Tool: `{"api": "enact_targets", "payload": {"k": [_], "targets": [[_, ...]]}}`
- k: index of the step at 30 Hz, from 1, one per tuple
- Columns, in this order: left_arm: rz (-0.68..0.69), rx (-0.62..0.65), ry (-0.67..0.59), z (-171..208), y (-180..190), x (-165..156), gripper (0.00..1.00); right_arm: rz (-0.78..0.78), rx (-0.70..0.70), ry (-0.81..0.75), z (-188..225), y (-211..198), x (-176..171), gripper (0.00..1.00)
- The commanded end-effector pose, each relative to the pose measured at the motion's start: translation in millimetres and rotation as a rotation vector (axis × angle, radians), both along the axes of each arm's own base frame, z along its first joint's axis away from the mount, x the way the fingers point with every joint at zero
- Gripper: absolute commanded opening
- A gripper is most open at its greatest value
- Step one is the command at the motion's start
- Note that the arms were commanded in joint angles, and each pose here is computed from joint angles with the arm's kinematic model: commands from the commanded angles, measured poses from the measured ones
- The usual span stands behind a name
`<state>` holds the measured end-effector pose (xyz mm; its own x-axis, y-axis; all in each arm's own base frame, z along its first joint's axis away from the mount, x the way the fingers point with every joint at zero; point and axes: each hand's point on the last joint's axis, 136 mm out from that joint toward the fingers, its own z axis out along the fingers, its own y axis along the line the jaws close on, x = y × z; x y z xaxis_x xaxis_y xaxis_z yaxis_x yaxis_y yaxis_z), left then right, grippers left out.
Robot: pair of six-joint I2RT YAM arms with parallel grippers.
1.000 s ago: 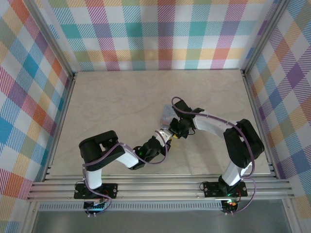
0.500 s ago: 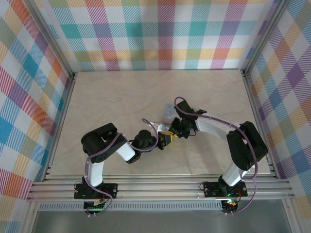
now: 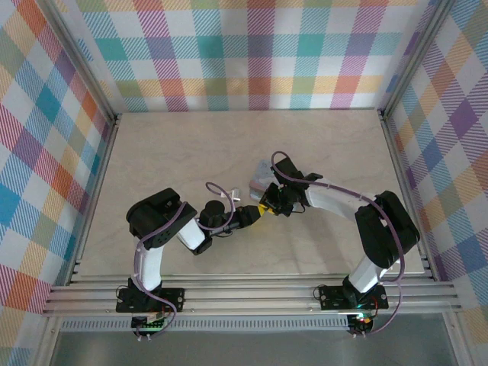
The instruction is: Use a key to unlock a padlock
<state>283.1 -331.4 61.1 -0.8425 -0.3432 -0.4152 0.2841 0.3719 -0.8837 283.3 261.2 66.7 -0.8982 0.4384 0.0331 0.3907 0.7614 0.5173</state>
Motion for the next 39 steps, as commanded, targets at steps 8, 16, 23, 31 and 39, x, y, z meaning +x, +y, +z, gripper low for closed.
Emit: {"api": "enact_targets", "payload": {"k": [8,16,23,31,39], "targets": [[0.095,-0.047,0.084,3.4,18.0,12.5,0.33,-0.018,0.009,0.015,3.2,-1.2,-7.4,0.0],[0.055,-0.079,0.087,10.9,8.3,13.2,0.21,-0.022,0.012,0.011,1.1,0.4,-4.7,0.0],[0.028,-0.103,0.093,16.3,-1.1,13.8,0.05,-0.033,0.024,0.013,-0.3,2.3,-3.2,0.0],[-0.015,-0.069,0.018,16.6,-18.4,4.9,0.0,-0.059,0.102,0.027,7.0,18.4,5.8,0.0],[-0.101,0.302,-0.488,6.2,-36.2,-30.7,0.0,-0.05,0.171,0.117,8.9,23.6,-5.7,0.0]]}}
